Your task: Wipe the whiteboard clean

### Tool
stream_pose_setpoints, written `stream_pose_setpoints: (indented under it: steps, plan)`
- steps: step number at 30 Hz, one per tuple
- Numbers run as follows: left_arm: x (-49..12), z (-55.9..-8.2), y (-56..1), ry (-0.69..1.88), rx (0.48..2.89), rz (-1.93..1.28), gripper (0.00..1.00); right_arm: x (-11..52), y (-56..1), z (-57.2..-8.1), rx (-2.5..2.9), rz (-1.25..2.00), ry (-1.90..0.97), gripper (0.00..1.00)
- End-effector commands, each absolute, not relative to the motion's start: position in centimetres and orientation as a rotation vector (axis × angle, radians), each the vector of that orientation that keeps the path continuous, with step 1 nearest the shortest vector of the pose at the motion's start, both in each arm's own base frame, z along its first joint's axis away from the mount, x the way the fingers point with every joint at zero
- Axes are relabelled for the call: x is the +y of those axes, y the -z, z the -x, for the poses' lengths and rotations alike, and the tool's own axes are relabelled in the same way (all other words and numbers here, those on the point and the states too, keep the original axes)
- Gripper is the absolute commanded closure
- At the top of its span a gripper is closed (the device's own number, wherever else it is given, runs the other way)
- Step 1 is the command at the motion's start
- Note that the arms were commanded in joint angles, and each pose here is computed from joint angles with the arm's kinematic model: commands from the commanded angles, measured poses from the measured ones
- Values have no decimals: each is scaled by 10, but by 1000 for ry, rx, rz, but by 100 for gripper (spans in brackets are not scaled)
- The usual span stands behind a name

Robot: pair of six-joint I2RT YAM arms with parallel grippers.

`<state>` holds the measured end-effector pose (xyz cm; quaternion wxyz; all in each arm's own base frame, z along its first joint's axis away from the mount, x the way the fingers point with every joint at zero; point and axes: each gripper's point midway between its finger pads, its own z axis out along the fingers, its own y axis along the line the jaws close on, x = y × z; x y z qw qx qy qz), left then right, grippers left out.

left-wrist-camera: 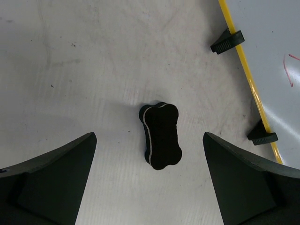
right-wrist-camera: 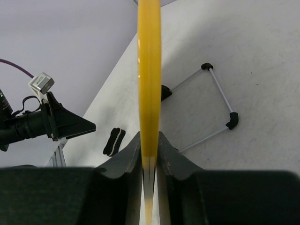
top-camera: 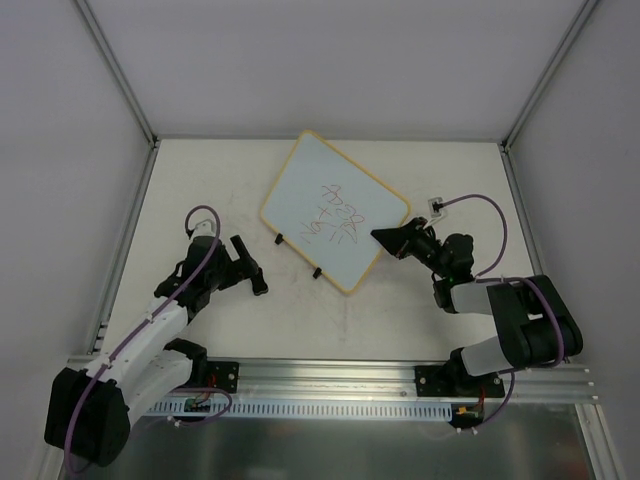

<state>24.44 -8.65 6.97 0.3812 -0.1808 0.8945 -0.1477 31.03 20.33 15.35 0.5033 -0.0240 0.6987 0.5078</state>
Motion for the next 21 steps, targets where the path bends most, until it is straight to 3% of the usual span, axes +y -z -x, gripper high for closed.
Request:
stream_pose_setpoints:
  steps: [1,7,21]
  plan:
    - [-82,-260,-84,296,2286,411,1,208,-193,-314,1512,163,-1227,85]
    - [-93,-267,-91,302,2375,351,1,211,-189,-316,1525,163,-1234,100]
    - [-115,-244,-69,159,2604,286,1,217,-184,-317,1532,188,-1270,100]
